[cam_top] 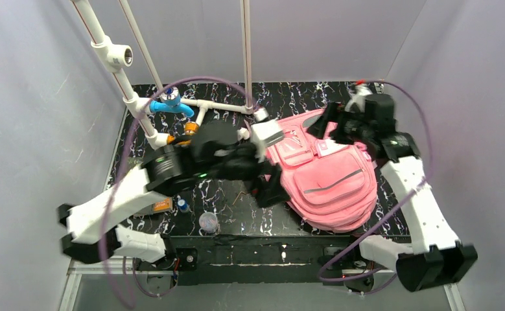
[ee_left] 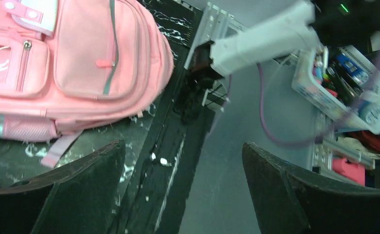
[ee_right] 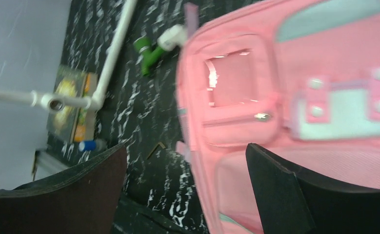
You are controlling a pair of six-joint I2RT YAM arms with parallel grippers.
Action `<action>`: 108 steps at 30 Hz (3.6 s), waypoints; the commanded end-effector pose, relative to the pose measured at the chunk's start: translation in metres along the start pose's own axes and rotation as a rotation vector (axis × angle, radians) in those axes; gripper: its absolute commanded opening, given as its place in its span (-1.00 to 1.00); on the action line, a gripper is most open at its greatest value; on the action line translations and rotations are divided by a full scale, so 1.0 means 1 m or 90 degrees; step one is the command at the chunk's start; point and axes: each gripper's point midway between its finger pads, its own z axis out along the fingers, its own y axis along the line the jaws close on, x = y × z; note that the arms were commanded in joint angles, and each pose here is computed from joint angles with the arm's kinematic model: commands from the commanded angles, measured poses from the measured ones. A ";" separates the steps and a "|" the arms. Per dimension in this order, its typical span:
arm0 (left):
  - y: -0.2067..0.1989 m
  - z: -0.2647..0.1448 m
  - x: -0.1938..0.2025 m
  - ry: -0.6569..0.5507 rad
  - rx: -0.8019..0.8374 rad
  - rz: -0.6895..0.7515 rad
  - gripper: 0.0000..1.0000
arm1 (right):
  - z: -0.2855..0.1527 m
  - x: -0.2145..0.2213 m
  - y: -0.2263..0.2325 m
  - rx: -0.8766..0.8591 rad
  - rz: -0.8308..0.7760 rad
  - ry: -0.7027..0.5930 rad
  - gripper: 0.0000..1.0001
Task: Pack the student bag
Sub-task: Place the book in the student bag, then pick up the book from the center of the board.
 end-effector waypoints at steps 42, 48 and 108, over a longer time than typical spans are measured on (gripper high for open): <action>0.251 -0.272 0.222 -0.213 -1.055 -0.497 0.88 | 0.175 0.106 0.194 -0.280 -0.032 0.081 0.95; 0.283 -0.323 0.245 -0.272 -1.161 -0.688 0.97 | 0.206 0.120 0.211 -0.335 -0.032 0.118 0.95; 0.360 -0.299 0.432 -0.963 -1.026 -0.997 0.63 | 0.246 0.137 0.257 -0.450 0.005 0.186 0.92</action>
